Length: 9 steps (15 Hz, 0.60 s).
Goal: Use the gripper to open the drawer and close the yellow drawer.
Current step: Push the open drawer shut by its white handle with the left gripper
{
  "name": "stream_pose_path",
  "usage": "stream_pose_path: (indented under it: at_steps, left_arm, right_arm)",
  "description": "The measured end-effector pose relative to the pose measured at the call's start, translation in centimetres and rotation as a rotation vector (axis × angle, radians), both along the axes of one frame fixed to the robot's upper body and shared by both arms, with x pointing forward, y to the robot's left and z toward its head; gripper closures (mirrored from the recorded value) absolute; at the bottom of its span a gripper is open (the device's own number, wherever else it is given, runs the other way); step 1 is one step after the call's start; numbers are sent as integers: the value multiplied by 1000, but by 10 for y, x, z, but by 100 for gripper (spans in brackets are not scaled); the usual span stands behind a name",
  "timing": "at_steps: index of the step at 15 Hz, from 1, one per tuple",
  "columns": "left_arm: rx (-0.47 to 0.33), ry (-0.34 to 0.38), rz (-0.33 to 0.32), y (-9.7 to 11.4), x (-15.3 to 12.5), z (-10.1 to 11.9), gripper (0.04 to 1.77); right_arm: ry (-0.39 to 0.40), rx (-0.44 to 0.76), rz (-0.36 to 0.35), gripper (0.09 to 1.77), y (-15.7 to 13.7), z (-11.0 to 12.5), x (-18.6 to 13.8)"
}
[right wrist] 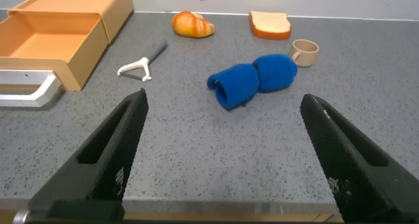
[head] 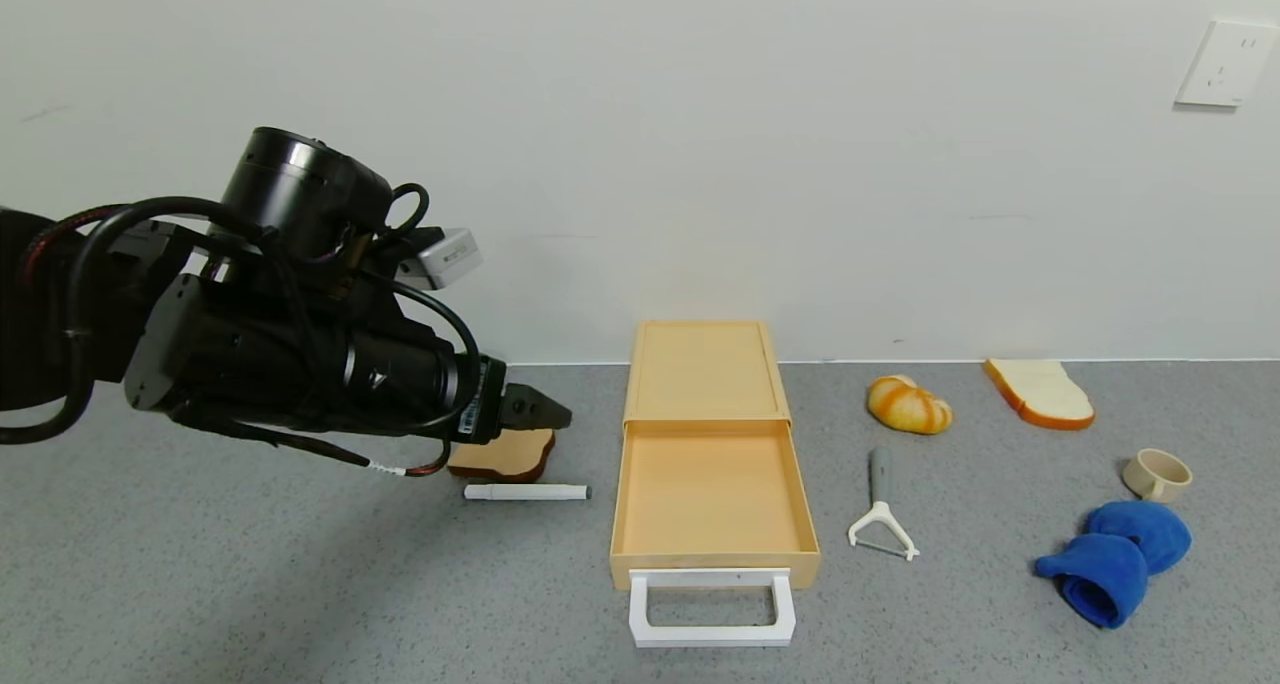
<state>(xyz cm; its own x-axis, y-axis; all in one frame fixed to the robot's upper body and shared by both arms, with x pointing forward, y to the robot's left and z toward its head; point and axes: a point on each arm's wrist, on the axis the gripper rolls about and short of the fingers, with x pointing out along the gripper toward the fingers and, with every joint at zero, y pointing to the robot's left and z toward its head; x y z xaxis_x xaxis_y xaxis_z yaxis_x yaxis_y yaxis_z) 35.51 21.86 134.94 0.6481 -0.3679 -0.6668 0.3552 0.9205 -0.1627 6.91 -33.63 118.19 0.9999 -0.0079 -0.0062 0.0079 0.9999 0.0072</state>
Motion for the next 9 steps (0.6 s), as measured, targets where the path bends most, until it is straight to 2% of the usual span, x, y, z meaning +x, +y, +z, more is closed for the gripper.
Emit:
stream_pose_path:
  at_steps: [7,9]
  left_arm:
    - [7,8,9,-2,-2,0,9]
    - [8,12,47,-10,-5,-1,9]
  right_arm:
    - [0,0,0,15,0,0,0]
    - [0,0,0,15,0,0,0]
